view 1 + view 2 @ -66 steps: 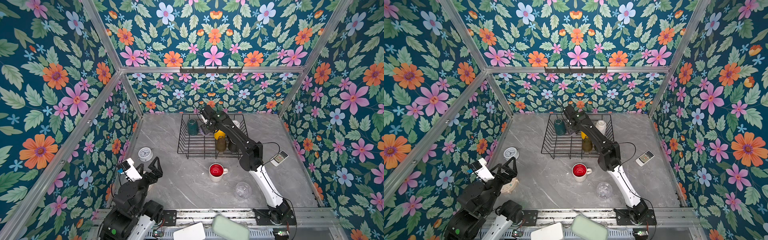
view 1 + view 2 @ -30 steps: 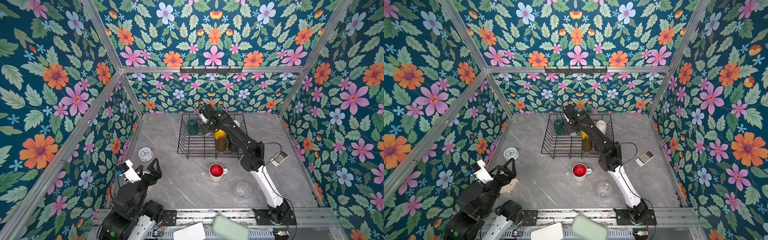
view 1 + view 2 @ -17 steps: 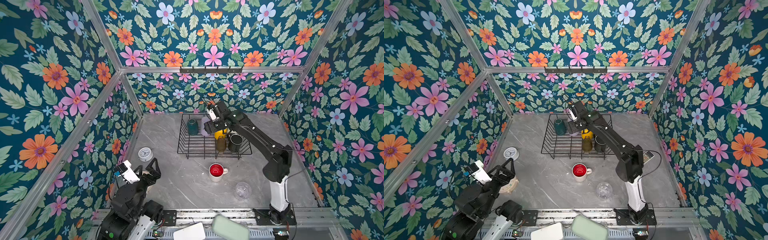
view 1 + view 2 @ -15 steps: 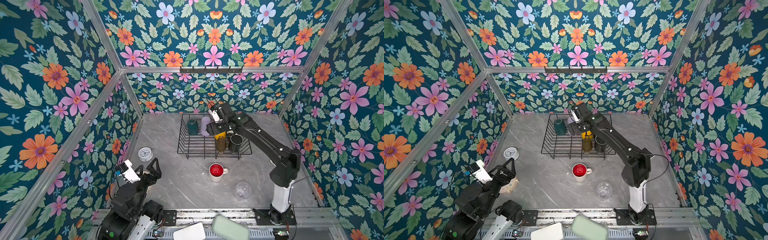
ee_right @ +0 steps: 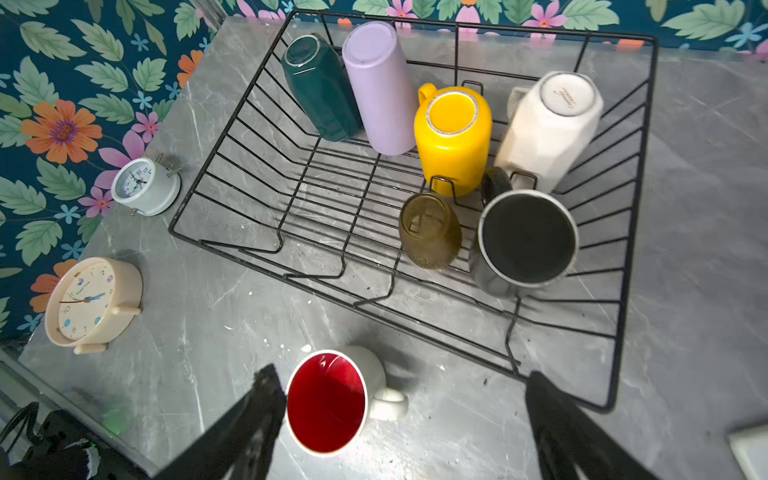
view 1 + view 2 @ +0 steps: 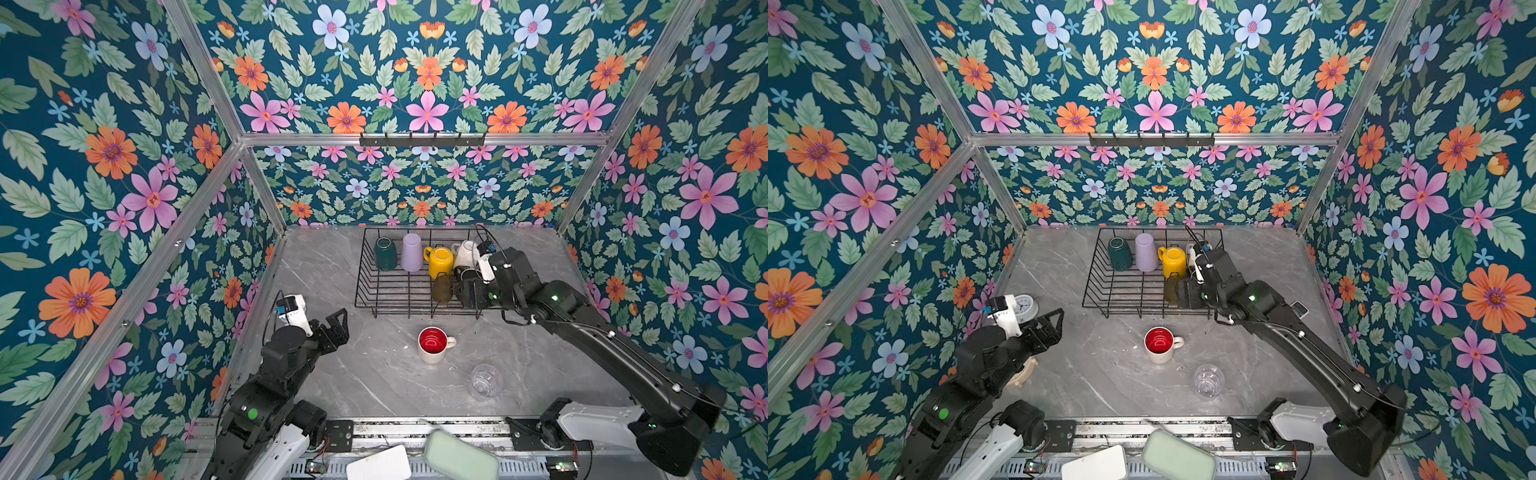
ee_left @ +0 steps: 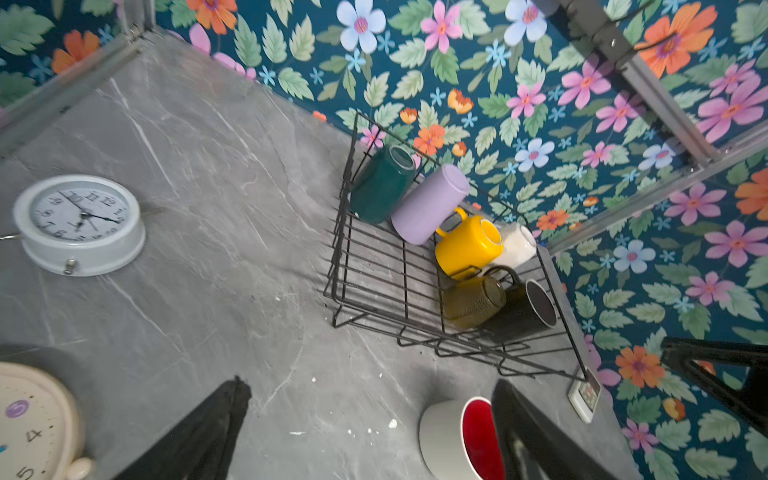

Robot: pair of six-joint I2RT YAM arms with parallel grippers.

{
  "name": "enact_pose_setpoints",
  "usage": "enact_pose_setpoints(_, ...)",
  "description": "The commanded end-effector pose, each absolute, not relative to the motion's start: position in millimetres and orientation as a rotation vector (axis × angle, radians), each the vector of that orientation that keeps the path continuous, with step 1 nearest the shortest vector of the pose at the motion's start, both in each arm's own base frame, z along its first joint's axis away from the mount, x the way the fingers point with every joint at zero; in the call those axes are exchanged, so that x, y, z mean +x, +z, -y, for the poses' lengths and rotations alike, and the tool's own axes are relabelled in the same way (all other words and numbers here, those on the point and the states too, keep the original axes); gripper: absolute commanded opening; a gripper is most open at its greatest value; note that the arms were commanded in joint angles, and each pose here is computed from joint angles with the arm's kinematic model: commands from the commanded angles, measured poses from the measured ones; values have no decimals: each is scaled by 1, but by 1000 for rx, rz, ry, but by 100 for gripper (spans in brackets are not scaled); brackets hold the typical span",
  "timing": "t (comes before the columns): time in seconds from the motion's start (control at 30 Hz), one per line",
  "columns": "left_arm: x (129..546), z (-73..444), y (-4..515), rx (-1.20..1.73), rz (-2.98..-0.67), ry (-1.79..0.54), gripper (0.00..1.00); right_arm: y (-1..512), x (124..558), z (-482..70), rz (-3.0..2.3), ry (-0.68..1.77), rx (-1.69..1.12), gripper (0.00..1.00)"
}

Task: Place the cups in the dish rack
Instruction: 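Open the right gripper and lift it off the lavender cup, then reach the left gripper down to the white red-lined mug's rim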

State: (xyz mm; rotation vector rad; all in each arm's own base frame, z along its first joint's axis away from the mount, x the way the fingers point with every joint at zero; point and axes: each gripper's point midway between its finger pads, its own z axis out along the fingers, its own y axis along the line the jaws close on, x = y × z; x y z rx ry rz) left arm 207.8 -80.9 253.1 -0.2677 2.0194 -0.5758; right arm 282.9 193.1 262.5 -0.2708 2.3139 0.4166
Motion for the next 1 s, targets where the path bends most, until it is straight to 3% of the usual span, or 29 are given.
enact_pose_setpoints(0.0, 211, 109, 252, -162, -2065, -690, 89, 257, 275, -173, -2300, 388, -160, 91)
enact_pose_setpoints(0.33, 212, 160, 206, -48, -2258, -882, 78, 234, 267, -155, -2338, 412, -88, 92)
enact_pose_setpoints(0.97, 204, 252, 157, 260, -2443, -670, 77, 227, 259, -151, -2342, 429, -91, 92)
